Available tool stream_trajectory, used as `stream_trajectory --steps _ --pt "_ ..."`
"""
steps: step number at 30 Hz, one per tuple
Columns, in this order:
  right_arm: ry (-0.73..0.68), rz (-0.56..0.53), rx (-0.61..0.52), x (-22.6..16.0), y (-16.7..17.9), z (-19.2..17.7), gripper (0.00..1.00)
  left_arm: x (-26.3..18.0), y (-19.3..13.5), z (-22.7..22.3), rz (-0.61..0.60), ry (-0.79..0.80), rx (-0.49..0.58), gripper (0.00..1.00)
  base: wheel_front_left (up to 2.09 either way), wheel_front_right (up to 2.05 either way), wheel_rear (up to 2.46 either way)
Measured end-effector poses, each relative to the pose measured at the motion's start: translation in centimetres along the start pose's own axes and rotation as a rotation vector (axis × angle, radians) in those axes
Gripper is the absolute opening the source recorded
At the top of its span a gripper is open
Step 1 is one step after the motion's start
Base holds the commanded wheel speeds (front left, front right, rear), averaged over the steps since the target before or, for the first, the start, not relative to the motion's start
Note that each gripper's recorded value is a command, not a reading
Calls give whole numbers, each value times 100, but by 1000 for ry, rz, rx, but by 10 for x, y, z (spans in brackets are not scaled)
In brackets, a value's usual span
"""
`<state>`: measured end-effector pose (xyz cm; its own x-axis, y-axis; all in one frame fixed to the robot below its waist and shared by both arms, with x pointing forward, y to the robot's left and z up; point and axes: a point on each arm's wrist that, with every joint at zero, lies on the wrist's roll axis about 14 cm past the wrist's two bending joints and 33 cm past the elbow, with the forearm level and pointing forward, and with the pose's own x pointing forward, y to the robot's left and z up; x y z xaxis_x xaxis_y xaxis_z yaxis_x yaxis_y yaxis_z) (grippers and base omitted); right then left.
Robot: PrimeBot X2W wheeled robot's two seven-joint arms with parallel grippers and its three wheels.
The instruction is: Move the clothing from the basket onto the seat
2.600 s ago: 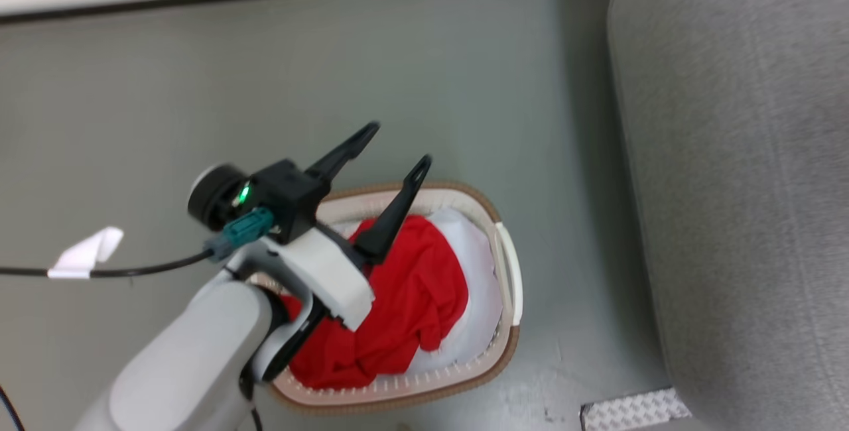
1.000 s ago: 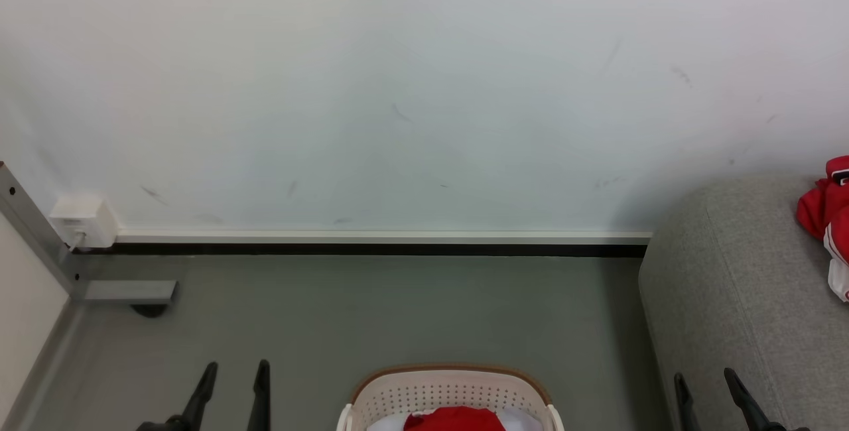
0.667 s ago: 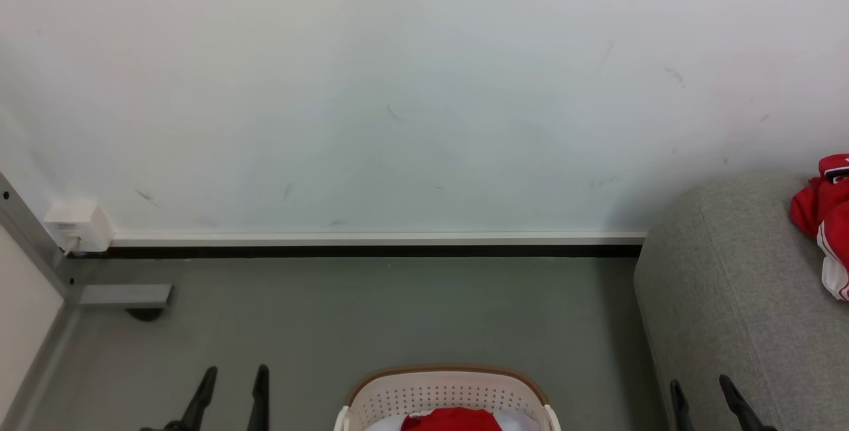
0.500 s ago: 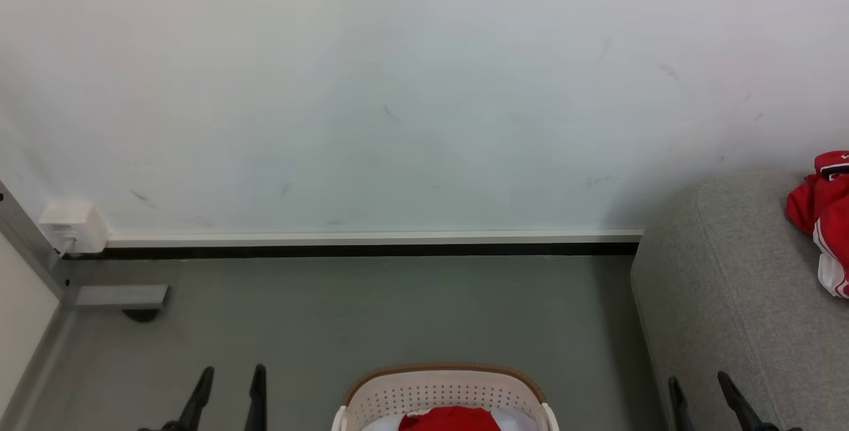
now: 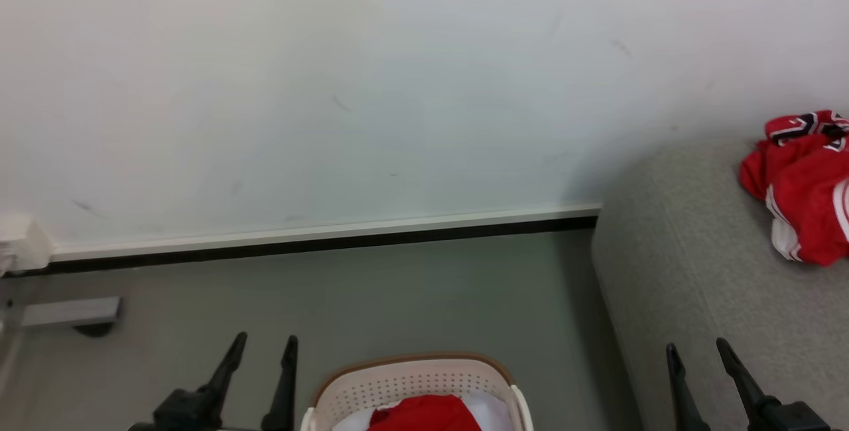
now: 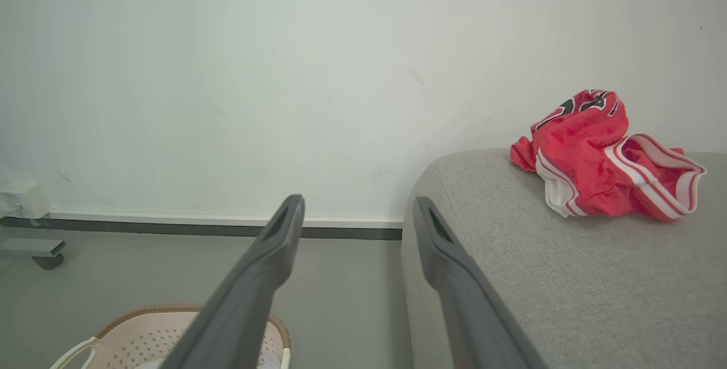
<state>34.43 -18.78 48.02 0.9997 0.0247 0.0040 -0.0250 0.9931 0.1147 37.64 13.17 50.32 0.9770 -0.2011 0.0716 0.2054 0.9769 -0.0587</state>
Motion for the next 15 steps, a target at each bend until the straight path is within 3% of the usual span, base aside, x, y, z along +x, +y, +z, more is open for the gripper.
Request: stream_trajectory --steps 6,15 --pt "-44 -49 -16 1 -16 15 100 31 -40 -31 -158 101 54 100 0 0 0" --pt "-118 -109 -38 21 -39 43 100 61 -85 -119 -378 403 149 100 0 0 0"
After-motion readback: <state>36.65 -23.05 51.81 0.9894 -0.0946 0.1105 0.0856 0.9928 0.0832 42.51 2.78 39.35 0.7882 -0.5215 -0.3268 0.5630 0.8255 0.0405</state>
